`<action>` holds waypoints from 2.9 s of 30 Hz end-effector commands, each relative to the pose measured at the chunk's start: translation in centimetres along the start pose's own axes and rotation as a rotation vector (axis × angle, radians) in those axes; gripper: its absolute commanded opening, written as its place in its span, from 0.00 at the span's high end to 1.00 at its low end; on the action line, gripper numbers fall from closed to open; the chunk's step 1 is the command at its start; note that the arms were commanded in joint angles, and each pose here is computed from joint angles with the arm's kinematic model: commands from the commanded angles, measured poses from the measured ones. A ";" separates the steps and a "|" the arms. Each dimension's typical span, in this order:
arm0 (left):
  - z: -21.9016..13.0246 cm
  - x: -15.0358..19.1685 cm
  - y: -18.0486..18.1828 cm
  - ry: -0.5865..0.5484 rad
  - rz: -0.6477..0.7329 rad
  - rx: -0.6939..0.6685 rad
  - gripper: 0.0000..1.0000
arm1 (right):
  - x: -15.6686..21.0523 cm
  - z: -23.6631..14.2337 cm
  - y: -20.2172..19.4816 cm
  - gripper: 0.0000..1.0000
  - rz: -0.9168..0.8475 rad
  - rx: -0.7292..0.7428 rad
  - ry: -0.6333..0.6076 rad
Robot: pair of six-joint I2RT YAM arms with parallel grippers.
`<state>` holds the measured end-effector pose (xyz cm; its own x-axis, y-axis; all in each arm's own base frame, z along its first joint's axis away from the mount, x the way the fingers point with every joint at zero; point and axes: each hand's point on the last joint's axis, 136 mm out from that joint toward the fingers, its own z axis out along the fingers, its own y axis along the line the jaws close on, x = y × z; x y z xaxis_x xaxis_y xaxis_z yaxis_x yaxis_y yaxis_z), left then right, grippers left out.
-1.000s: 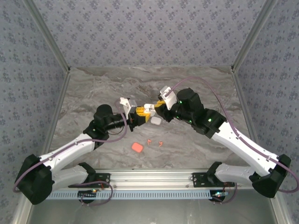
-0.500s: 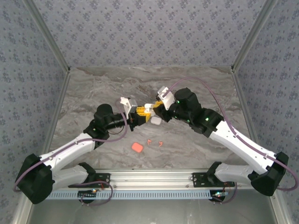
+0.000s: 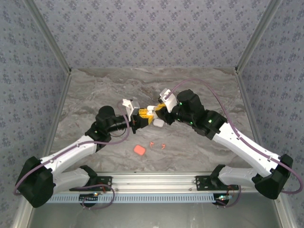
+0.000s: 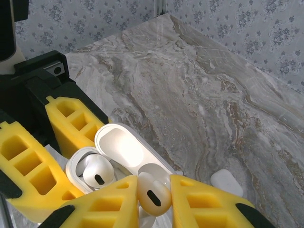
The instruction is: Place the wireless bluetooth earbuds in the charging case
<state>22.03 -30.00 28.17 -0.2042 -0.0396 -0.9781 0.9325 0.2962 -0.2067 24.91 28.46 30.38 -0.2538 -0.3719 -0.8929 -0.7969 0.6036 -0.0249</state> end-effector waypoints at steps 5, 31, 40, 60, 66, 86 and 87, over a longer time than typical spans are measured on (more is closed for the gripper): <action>0.2 -3.3 -0.7 -0.097 0.043 0.019 0.96 | 1.2 -0.3 0.8 0.78 0.003 -0.034 0.032; 0.1 -3.5 -0.9 -0.116 0.048 0.032 0.96 | -0.5 -2.5 1.2 0.55 0.126 -0.178 -0.057; -0.1 -3.8 -1.2 -0.143 0.050 0.044 0.96 | -2.7 -5.2 -0.9 0.22 0.255 -0.244 -0.164; 0.3 -4.0 -1.3 -0.133 0.047 0.059 0.96 | -2.9 -2.7 2.7 0.00 0.323 -0.541 -0.084; 0.6 -3.9 -1.2 -0.121 0.045 0.063 0.96 | -3.7 -4.4 3.3 0.00 0.260 -0.553 -0.170; 1.7 1.1 3.4 0.082 -0.106 -0.146 1.00 | 3.8 -5.0 -6.7 0.00 0.337 0.138 0.035; 1.8 2.2 3.9 0.114 -0.138 -0.162 1.00 | 4.1 -5.1 -7.1 0.00 0.347 0.160 0.040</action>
<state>24.59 -30.67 27.04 -0.2870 -0.0290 -0.9575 0.8822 0.3815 -0.2760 25.47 22.02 30.83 -0.4843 -0.1523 -0.8616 -0.6891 0.6731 0.2684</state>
